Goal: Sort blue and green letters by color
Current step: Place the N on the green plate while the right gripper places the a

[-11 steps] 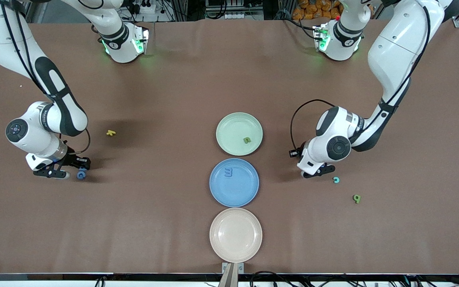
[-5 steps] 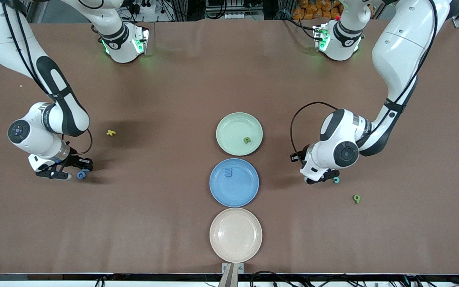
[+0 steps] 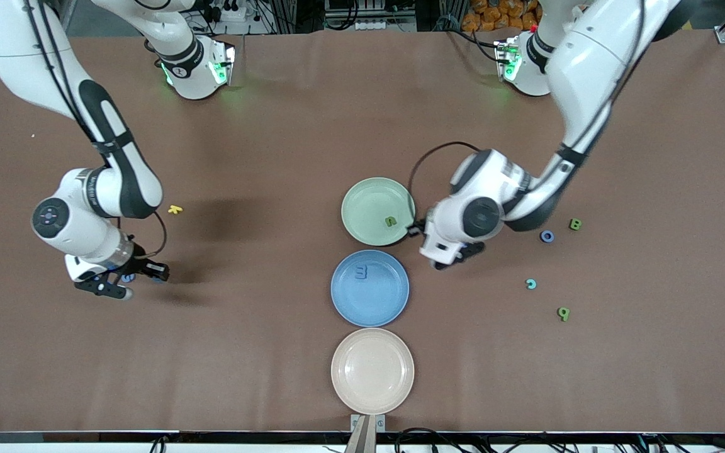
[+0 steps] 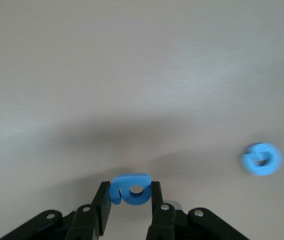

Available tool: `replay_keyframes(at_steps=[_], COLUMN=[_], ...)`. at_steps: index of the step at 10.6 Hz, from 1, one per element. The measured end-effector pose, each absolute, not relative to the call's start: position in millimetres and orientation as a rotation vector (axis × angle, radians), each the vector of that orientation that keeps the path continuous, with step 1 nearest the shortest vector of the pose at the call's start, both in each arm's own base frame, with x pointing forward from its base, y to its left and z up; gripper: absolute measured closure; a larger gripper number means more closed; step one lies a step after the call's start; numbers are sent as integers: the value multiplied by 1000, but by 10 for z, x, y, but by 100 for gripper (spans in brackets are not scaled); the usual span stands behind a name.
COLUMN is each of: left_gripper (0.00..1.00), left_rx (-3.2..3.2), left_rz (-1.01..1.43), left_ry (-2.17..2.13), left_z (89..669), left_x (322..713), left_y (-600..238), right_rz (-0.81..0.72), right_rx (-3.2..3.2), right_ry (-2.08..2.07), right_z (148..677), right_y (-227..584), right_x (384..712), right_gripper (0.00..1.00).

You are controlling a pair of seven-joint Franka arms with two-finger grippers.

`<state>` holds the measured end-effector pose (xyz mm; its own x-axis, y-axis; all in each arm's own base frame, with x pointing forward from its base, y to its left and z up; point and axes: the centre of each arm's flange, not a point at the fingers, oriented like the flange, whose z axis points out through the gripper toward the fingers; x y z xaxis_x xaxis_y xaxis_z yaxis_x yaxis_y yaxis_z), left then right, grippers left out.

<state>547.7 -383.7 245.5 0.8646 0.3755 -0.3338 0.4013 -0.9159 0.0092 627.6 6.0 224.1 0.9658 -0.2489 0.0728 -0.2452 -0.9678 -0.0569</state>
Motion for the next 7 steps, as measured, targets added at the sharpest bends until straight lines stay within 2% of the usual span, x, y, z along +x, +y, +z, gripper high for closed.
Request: replay_keyframes(at_steps=[3, 7], left_gripper=[67, 66], left_rx=[2922, 2905], left_rz=[-444, -387], left_ry=[681, 769], left_z=[2334, 2014], left_x=[4985, 4847], left_y=[-4675, -4902], right_rz=[-170, -169], right_rx=[-2989, -2855], right_ry=[479, 561], right_z=[2461, 2527], right_y=[1028, 2189], right_x=[6386, 6493], right_gripper=[63, 63])
